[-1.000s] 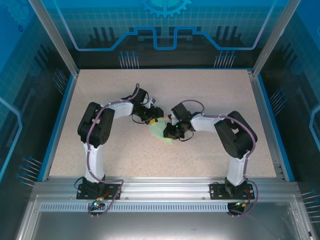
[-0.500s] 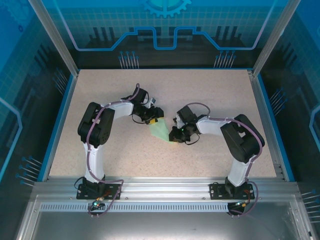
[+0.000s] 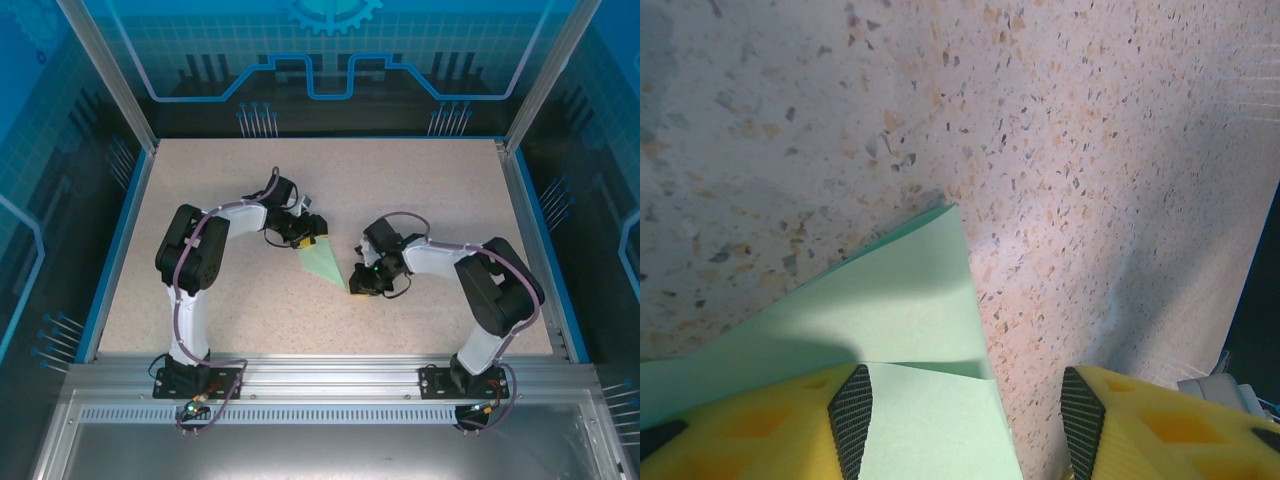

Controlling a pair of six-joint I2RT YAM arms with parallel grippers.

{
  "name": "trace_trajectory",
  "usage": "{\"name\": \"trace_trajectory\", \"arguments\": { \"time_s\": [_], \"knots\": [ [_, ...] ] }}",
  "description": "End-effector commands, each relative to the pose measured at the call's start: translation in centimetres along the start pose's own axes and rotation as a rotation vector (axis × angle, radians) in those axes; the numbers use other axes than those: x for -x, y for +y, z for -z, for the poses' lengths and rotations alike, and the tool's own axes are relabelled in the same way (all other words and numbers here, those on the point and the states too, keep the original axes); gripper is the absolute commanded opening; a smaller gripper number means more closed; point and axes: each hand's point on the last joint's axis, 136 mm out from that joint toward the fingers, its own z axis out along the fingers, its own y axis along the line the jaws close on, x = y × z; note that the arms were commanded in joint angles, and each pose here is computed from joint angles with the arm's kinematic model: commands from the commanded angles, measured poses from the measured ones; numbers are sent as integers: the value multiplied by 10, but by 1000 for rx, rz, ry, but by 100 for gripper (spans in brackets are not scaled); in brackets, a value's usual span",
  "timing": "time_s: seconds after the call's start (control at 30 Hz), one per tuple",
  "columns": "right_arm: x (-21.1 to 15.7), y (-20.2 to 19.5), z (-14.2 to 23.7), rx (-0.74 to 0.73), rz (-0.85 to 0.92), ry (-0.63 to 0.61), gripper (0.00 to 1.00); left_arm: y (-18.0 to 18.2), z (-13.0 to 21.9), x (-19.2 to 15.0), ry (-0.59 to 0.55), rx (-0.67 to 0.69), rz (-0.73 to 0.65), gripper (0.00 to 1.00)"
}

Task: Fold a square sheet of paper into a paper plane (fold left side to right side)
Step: Fourth fold the wing at the center of the table.

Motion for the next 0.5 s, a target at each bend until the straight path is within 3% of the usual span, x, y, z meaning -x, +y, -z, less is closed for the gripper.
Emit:
{"name": "trace_trajectory", "arguments": {
  "time_s": [0.0,0.2,0.47],
  "knots": [
    [3,12,17,53,17,-19,13,38,-16,-11,30,120,53,58],
    [42,51,7,135,53,-116,14,36,-15,-11,27,114,51,58],
    [75,63,-16,151,35,-199,14,36,-15,-11,24,114,54,58]
  ]
}}
